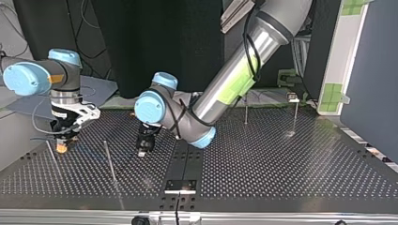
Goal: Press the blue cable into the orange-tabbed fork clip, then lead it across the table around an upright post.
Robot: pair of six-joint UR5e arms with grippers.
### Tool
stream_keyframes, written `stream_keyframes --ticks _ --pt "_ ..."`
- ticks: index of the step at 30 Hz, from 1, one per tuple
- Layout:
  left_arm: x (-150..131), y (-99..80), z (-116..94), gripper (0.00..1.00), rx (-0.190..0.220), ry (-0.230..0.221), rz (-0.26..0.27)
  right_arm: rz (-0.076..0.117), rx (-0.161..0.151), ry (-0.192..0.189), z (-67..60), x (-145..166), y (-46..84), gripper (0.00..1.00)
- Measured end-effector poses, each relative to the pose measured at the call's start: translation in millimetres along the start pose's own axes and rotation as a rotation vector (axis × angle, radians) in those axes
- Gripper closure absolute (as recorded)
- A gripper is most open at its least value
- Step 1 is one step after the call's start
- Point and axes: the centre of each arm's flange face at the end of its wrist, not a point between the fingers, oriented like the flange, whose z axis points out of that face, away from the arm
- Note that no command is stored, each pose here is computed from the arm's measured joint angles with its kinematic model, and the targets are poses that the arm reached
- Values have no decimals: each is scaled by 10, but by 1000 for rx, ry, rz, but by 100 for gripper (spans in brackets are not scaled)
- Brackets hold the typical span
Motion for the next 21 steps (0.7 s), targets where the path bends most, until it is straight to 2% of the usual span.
stream_keyframes --ticks 6,14,21 --pt "218 17 83 99 -10 42 12 -1 1 -45 33 -399 -4 100" --pt "207 36 148 99 -17 33 13 24 -4 -110 -6 -1073 44 100" --pt "201 81 154 99 -39 32 21 8 -17 -150 -45 -1558 99 100"
